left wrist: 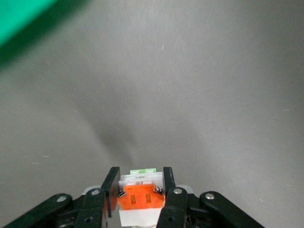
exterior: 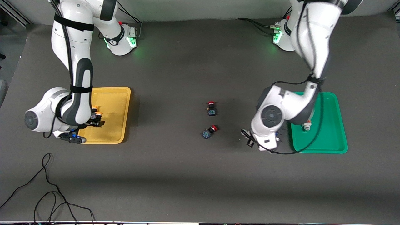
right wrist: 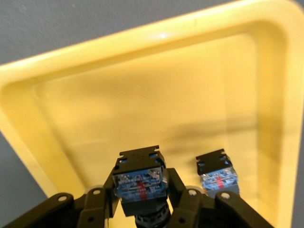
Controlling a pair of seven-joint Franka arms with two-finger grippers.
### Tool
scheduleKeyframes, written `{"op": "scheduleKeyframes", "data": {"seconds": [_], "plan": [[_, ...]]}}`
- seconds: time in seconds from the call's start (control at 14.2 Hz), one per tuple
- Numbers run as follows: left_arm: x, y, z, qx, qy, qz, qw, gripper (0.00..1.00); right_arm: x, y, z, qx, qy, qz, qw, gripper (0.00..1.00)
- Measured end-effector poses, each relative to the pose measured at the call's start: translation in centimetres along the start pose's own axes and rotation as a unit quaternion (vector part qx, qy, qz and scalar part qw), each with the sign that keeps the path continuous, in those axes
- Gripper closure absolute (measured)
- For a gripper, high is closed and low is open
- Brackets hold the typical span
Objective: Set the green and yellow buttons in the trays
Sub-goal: 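Carry the buttons to the yellow and green trays with both grippers, then open both grippers to release the buttons and lift away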
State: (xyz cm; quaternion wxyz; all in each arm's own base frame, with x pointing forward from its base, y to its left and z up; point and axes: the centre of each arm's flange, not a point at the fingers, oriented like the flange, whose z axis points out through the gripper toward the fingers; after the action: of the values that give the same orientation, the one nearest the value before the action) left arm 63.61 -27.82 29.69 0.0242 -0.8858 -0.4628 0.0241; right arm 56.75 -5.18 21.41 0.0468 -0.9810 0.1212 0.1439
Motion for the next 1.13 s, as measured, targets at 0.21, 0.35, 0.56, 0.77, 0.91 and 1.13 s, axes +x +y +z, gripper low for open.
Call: {"op": "scheduleKeyframes", "data": {"seconds": [0.21,0.35,0.56,0.77,0.91,1.13], "plan": [[4.7,-2.3,-8.0,0.013,-0.023,0.081,0.996,0.59,-0.2,-2.0,1.2,-0.001,-0.002,-0.016,1.000,0.49],[8.4,-5.1,-10.4,0.032,-0.039,0.149,0.988,0.59,-0.2,-2.5,0.6,0.002,0.003,-0.020,1.000,0.32],[16.0,-10.1,-11.7,0.046,-0.065,0.250,0.965,0.59,0.1,-1.5,-3.1,0.015,0.017,-0.013,1.000,0.03],[23.7,-15.3,-10.2,0.055,-0.067,0.319,0.944,0.59,0.0,0.9,-9.5,0.029,0.050,-0.003,0.998,0.00],[26.3,-17.3,-6.6,0.054,-0.047,0.351,0.934,0.59,-0.4,2.0,-13.1,0.030,0.070,-0.004,0.997,0.00],[26.2,-19.5,1.4,0.053,-0.003,0.390,0.919,0.59,-1.6,2.5,-17.3,0.026,0.098,-0.002,0.995,0.00]]}}
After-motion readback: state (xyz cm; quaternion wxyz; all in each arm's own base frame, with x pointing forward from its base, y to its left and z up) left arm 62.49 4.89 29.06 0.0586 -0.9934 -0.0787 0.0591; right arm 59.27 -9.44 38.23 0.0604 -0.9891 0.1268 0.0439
